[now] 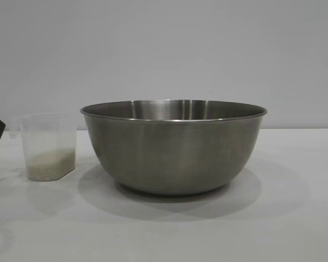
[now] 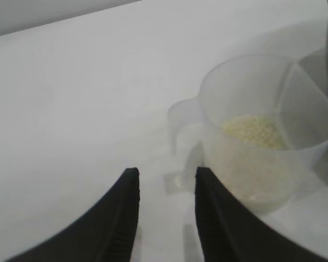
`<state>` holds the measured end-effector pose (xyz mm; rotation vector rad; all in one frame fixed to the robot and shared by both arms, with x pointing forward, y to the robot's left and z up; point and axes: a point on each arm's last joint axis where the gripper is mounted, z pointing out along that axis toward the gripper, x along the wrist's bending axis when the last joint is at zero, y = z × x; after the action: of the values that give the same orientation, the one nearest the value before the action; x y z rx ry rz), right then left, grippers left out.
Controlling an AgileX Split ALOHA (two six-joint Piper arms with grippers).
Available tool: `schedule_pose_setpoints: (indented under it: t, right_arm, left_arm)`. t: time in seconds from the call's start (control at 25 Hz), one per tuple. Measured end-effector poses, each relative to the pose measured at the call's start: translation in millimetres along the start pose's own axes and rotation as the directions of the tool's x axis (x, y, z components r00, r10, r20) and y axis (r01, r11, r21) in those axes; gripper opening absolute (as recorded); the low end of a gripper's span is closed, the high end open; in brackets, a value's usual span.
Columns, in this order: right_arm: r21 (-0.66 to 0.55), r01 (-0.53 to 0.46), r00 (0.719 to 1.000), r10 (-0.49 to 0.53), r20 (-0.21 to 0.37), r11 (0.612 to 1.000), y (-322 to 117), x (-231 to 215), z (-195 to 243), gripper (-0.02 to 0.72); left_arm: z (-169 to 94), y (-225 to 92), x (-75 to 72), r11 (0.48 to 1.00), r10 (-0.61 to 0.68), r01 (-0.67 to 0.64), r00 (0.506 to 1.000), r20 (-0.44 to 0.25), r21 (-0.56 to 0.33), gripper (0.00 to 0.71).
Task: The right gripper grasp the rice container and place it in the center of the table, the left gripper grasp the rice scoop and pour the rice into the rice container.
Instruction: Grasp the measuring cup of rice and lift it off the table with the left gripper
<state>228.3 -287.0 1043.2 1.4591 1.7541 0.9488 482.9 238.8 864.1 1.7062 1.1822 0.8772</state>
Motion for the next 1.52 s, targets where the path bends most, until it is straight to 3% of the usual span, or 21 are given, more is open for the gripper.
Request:
schedule_pose_setpoints:
  t: [0.64, 0.8, 0.84, 0.96, 1.28, 1.52]
  right_arm:
    - [0.001, 0.002, 1.0, -0.002, 0.005, 1.0, -0.1, -0.5, 0.0, 0.542]
    - [0.001, 0.003, 1.0, -0.003, 0.006, 1.0, -0.1, -0.5, 0.0, 0.542]
    - [0.001, 0.003, 1.0, -0.003, 0.007, 1.0, -0.1, -0.7, 0.0, 0.542]
    - [0.002, 0.004, 1.0, -0.004, 0.009, 1.0, -0.2, -0.9, 0.0, 0.542]
    - [0.002, 0.005, 1.0, -0.005, 0.01, 1.0, -0.2, -0.9, 0.0, 0.542]
    - [0.002, 0.005, 1.0, -0.005, 0.012, 1.0, -0.2, -1.0, 0.0, 0.542]
  left_arm:
    - [35.8, -0.3, 0.4, 1.0, 0.002, -0.002, 1.0, 0.003, -0.023, 0.199]
    - [42.8, -0.7, -2.6, 0.999, 0.019, -0.018, 0.999, 0.038, -0.03, 0.199]
    - [42.9, -0.2, -3.2, 0.999, 0.023, -0.021, 0.999, 0.044, -0.032, 0.119]
    - [42.9, -0.1, -3.7, 0.999, 0.026, -0.024, 0.998, 0.05, -0.033, 0.0]
    - [41.0, 7.6, -2.5, 0.998, 0.033, -0.031, 0.999, 0.041, -0.057, 0.0]
    - [29.2, 44.7, 4.0, 0.973, 0.144, -0.148, 0.989, -0.033, -0.179, 0.0]
